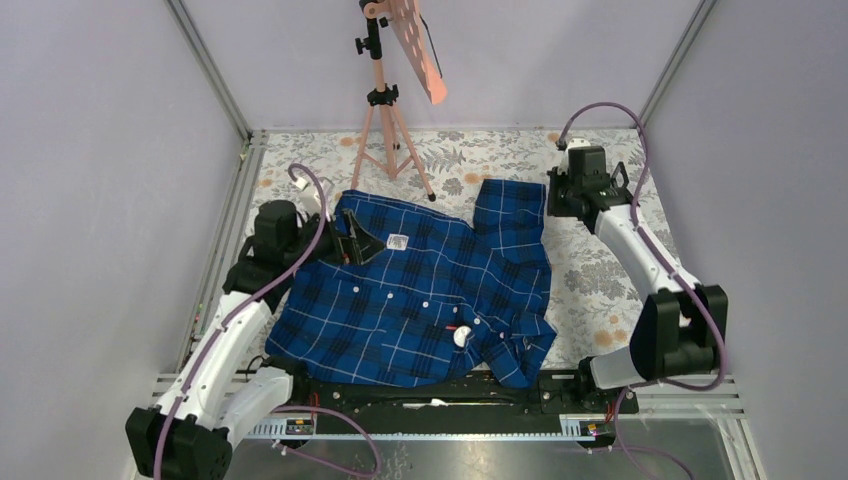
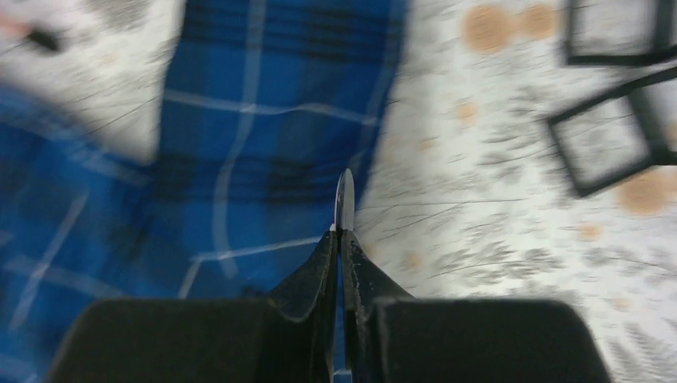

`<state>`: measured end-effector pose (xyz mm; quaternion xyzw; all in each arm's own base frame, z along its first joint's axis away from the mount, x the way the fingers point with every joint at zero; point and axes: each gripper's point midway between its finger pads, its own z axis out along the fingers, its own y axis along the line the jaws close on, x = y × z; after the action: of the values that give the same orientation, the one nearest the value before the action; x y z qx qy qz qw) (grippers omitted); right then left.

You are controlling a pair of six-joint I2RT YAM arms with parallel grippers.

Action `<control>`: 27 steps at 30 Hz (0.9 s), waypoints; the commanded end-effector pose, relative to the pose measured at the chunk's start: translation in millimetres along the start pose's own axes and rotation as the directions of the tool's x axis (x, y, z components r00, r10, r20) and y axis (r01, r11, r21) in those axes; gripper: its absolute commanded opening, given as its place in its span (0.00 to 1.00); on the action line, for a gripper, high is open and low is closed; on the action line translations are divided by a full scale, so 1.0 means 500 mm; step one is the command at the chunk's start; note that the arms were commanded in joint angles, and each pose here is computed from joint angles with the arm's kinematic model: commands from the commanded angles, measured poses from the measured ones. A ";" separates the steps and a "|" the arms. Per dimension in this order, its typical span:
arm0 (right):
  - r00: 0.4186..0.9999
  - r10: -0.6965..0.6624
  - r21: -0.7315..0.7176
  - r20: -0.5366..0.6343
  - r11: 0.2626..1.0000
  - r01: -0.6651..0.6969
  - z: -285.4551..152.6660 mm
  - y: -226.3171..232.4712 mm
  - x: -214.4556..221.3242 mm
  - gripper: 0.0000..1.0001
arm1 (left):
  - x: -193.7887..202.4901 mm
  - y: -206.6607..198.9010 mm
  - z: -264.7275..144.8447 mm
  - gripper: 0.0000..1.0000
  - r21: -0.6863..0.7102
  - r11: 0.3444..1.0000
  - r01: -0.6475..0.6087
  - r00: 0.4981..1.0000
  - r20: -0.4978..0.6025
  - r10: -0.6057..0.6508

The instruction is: Pin the brooch onto the clothing

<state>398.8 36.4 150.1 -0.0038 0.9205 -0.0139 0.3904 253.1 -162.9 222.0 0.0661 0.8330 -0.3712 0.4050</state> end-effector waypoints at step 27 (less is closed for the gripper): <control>0.906 -0.342 -0.969 -0.247 0.104 -0.225 -0.517 0.457 0.302 0.00 | 0.260 -0.297 0.000 0.80 0.621 0.784 -0.014 0.942 -0.256 0.219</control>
<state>126.6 260.6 204.1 -0.2633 0.7793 0.5583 0.1083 110.6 -284.4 192.0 0.2620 0.7470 -0.5619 0.2399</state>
